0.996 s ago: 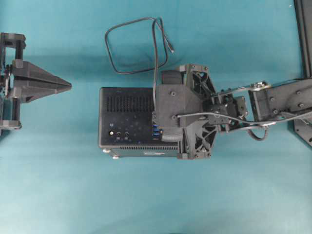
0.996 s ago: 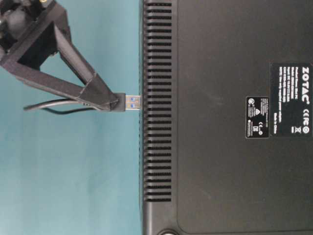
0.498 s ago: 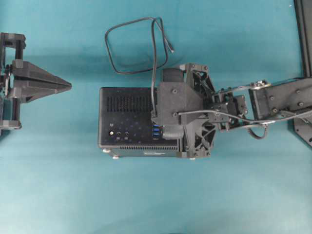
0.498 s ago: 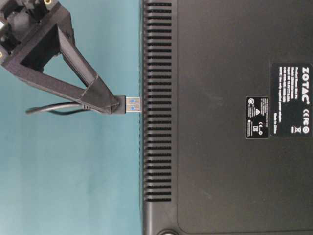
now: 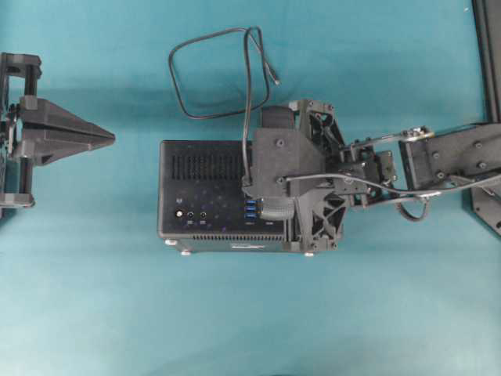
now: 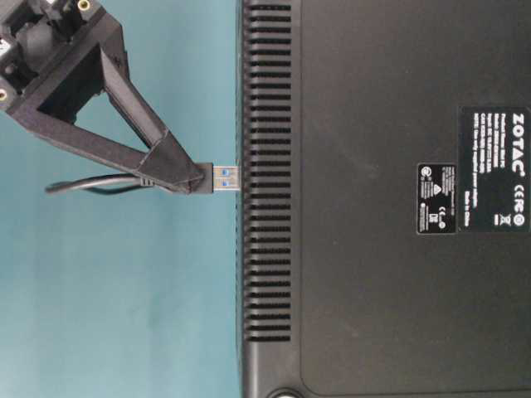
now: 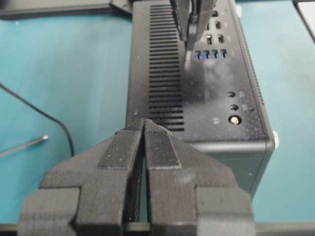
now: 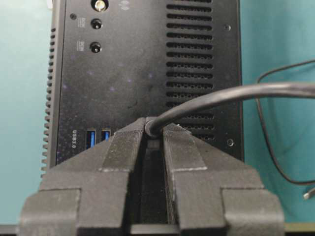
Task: Insert the USB into the PC box with both arms.
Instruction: 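Align the USB plug above a blue USB port with the right gripper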
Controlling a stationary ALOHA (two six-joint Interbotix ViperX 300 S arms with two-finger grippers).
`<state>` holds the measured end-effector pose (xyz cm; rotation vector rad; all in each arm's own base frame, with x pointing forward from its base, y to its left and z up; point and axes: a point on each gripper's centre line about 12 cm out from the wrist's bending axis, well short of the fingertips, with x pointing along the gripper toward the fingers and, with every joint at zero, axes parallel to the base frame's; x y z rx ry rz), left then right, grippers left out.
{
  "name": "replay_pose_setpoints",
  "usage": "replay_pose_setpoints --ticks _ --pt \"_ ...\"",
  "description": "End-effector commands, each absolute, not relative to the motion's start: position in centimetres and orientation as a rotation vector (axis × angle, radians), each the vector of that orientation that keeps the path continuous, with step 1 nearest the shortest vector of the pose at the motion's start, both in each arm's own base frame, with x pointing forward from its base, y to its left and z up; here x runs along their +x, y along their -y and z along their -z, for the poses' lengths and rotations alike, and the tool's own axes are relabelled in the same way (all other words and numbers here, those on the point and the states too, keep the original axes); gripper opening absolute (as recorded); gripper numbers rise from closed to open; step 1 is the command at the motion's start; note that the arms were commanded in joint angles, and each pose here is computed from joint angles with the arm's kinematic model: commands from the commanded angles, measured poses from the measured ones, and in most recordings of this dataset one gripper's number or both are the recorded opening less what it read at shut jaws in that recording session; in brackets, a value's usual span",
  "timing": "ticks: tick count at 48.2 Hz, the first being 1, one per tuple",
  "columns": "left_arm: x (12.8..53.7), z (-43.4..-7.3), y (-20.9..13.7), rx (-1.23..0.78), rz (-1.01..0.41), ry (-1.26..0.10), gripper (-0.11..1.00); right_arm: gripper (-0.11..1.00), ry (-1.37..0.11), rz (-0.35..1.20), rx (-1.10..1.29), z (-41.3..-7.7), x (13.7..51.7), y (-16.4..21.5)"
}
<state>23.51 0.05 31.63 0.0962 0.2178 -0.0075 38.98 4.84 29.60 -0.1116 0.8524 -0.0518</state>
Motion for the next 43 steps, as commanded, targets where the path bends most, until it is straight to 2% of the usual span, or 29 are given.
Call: replay_pose_setpoints --ticks 1,43 --pt "23.6 -32.25 -0.02 0.098 0.008 -0.196 0.0 0.1 -0.849 0.057 -0.098 -29.99 38.96 -4.9" --pt "23.62 -32.06 -0.05 0.073 0.004 -0.195 0.0 0.1 -0.865 0.036 -0.078 -29.7 38.89 -5.76"
